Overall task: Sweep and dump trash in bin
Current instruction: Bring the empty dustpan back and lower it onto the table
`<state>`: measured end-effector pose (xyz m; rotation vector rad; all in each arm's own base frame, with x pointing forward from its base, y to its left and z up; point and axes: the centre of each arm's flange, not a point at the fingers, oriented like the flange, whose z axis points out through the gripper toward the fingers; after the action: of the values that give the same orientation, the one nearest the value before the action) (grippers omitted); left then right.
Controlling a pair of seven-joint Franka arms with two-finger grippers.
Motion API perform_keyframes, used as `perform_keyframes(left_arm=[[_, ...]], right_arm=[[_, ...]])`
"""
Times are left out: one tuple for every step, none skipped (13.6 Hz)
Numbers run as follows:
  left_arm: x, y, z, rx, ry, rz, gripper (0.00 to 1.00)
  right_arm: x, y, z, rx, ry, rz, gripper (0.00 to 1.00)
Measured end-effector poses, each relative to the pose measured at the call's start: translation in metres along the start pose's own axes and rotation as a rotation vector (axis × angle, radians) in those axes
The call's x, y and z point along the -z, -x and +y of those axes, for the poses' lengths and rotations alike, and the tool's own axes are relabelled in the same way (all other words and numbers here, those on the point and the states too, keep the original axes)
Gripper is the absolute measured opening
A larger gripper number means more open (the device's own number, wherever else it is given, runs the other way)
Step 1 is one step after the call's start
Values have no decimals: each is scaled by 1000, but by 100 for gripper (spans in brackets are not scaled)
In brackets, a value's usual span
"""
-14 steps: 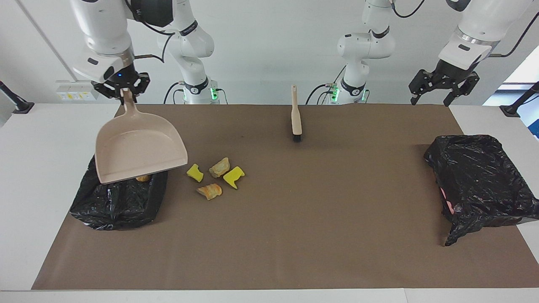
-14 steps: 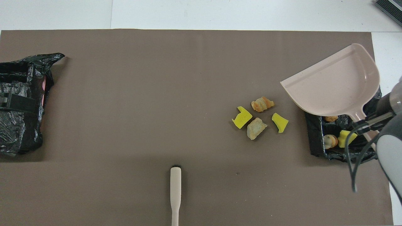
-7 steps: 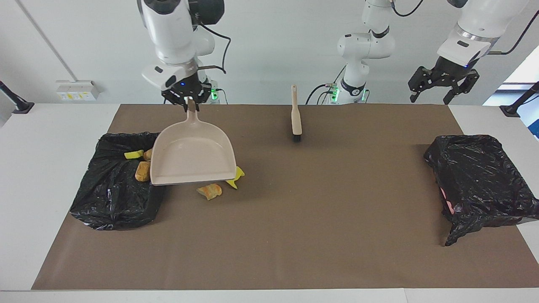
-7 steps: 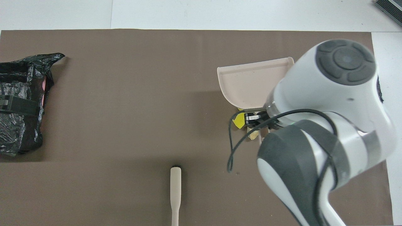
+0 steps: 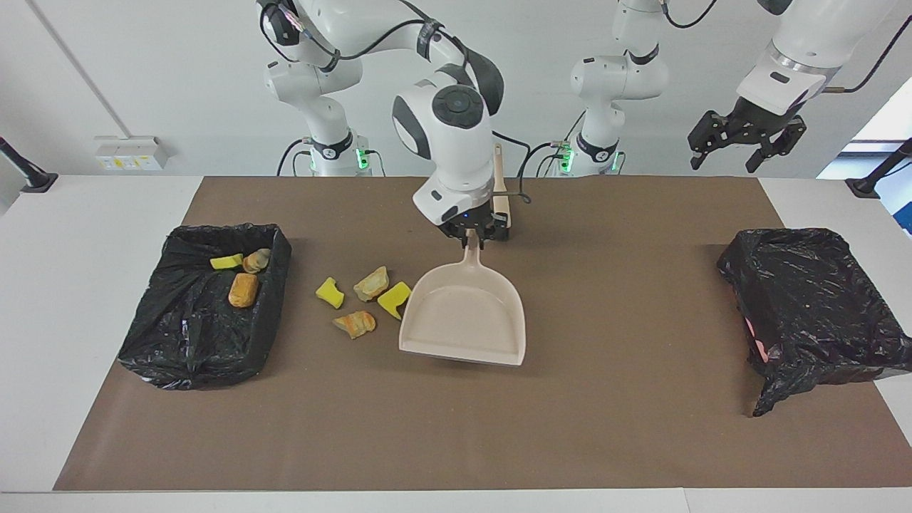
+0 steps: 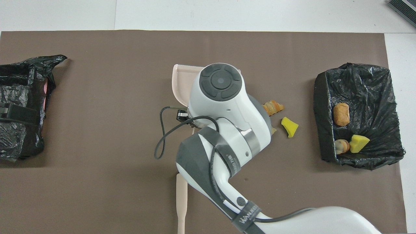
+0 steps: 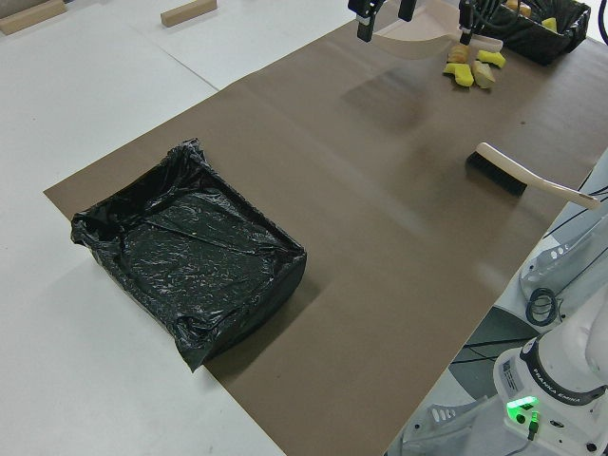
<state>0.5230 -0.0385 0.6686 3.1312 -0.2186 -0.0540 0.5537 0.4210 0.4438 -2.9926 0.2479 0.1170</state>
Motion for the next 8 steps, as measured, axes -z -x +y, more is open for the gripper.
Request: perform_keyframes(left_arm=[[1, 0, 2, -3, 0, 3, 100], [2, 0, 3, -6, -1, 5, 100], [3, 1, 4, -7, -1, 5, 100], [3, 1, 4, -8, -1, 6, 100], [3, 1, 4, -7, -1, 6, 100], [3, 1, 3, -5, -1, 6, 100], [3, 1, 3, -4, -1, 6, 100], [3, 1, 2, -4, -1, 6, 100]], right_arm=[[-20, 5, -16, -3, -16, 5, 32], [-41, 9, -29, -5, -31, 9, 32], [-60, 11, -38, -5, -42, 11, 32], [-74, 11, -43, -2, -47, 11, 32], [-82, 10, -46, -1, -51, 12, 32], [-87, 11, -49, 3, -58, 15, 32], [-89, 13, -51, 8, -61, 17, 32], [-90, 15, -54, 20, -62, 18, 32]])
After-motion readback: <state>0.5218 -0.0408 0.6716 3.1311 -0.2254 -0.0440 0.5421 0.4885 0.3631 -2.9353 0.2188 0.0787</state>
